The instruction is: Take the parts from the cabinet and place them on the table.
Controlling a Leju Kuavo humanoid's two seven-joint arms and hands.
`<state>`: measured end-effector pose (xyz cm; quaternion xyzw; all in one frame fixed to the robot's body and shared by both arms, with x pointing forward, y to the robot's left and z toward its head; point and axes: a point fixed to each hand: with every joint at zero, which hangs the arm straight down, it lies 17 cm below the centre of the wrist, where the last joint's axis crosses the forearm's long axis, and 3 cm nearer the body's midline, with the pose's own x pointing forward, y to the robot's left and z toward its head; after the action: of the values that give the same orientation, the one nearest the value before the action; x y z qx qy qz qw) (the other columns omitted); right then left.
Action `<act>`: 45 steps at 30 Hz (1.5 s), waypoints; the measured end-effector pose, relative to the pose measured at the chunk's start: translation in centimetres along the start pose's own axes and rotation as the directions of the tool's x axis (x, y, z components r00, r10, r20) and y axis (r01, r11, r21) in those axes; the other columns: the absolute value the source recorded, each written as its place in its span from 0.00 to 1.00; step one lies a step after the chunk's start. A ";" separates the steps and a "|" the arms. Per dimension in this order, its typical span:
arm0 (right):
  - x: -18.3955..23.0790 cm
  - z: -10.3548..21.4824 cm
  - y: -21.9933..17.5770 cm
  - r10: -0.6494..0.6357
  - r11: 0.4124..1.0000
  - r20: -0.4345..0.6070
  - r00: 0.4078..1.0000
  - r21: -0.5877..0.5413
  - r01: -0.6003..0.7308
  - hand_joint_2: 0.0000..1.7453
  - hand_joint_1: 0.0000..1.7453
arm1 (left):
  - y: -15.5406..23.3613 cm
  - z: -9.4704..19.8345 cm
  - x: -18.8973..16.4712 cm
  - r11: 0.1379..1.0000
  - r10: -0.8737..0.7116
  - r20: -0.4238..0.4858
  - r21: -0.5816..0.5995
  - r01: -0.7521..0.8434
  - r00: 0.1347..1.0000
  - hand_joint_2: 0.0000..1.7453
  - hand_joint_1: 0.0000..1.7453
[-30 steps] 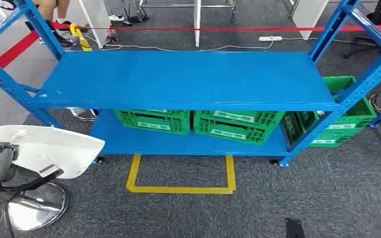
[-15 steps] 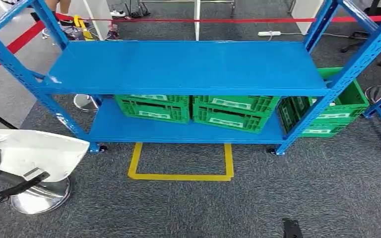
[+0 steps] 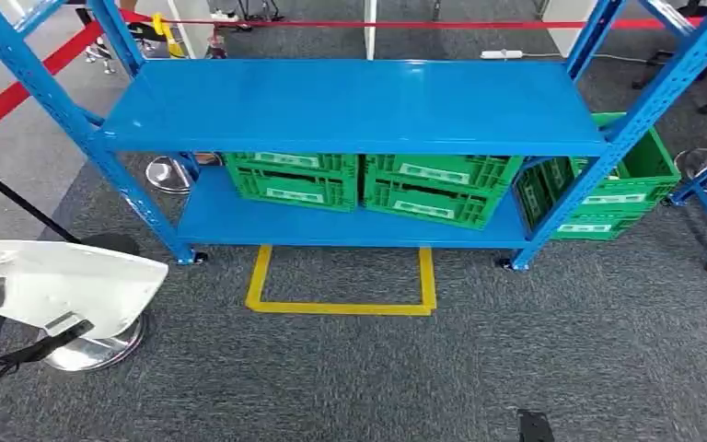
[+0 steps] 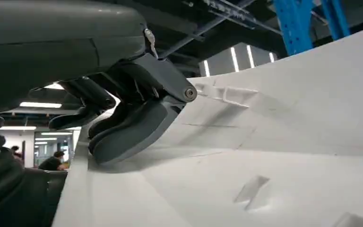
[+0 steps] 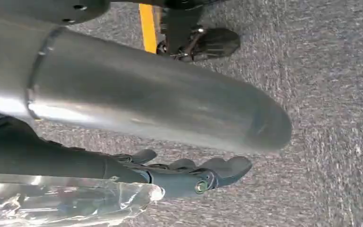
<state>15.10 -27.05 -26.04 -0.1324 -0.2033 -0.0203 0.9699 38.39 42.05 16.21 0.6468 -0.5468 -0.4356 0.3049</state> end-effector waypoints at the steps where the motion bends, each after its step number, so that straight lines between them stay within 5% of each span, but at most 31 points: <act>1: 0.0 0.0 0.0 0.000 1.000 0.000 1.000 0.000 0.000 0.00 0.00 | 0.0 0.0 0.0 1.000 0.001 0.000 0.000 -0.001 1.000 1.00 1.00; 45: -0.4 0.2 0.7 0.144 0.989 0.000 0.990 0.014 -0.144 0.00 0.00 | 0.1 -0.6 -0.4 1.000 0.025 -0.016 0.000 -0.025 1.000 1.00 1.00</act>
<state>14.73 -26.38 -26.18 -0.1398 -0.1927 0.0512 0.9699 38.89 42.36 16.64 0.6435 -0.5522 -0.4265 0.3147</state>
